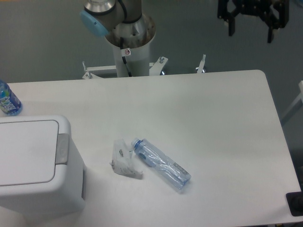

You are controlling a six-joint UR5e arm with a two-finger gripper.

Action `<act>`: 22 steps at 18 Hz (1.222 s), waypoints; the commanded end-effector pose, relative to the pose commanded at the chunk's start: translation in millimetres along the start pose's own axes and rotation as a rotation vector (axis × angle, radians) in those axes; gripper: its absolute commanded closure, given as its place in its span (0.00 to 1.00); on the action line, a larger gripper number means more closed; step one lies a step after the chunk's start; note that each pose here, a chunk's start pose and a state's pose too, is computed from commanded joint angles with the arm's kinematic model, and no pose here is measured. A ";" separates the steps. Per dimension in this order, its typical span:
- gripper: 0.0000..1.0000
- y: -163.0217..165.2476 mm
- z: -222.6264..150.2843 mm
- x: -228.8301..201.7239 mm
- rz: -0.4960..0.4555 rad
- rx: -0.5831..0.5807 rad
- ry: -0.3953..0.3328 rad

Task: Open the trash can
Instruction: 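Lower the open gripper into view above the table, then move the open gripper across the table toward the trash bin lid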

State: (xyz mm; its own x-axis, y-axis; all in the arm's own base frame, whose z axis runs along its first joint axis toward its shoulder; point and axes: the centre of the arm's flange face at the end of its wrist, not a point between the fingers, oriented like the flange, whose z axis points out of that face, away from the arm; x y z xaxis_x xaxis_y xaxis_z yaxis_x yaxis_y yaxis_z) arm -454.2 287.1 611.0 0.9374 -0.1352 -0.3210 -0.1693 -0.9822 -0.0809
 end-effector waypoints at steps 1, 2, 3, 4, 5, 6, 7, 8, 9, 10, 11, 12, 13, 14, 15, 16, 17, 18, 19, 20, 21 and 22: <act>0.00 0.1 2.4 -0.9 0.000 -0.002 0.001; 0.00 -0.6 4.2 -1.5 0.000 -0.003 0.003; 0.00 -0.7 7.5 -3.1 -0.003 -0.004 0.009; 0.00 -1.4 10.2 -3.3 -0.002 -0.006 0.013; 0.00 -2.3 11.5 -2.6 -0.004 -0.003 0.015; 0.00 -4.4 13.7 -0.8 0.002 -0.002 0.022; 0.00 -5.3 14.4 -0.2 0.003 0.000 0.024; 0.00 -6.0 14.4 0.1 0.000 0.000 0.024; 0.00 -7.0 15.3 0.1 -0.020 0.002 0.026; 0.00 -11.7 16.0 1.8 -0.058 0.005 0.028; 0.00 -22.6 17.3 5.1 -0.104 0.010 0.032; 0.00 -35.7 17.1 9.9 -0.147 0.018 0.032; 0.00 -48.1 14.9 14.3 -0.180 0.030 0.019; 0.00 -58.3 16.0 17.0 -0.204 0.038 0.011; 0.00 -65.9 16.0 19.2 -0.232 0.043 0.005; 0.00 -72.0 19.8 19.9 -0.274 0.047 0.009; 0.00 -81.0 22.3 22.5 -0.321 0.052 0.017; 0.00 -95.5 23.7 26.7 -0.357 0.064 0.015; 0.00 -112.0 25.1 31.1 -0.397 0.083 0.006; 0.00 -123.6 26.1 34.7 -0.456 0.101 -0.003; 0.00 -135.0 27.2 37.0 -0.511 0.120 -0.011; 0.00 -148.8 32.1 41.0 -0.548 0.134 -0.009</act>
State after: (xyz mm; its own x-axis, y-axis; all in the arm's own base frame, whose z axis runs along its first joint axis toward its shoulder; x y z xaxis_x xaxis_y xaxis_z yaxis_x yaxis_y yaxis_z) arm -400.3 431.8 579.7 0.8967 0.3917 -0.2061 0.3039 -0.8834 -0.3568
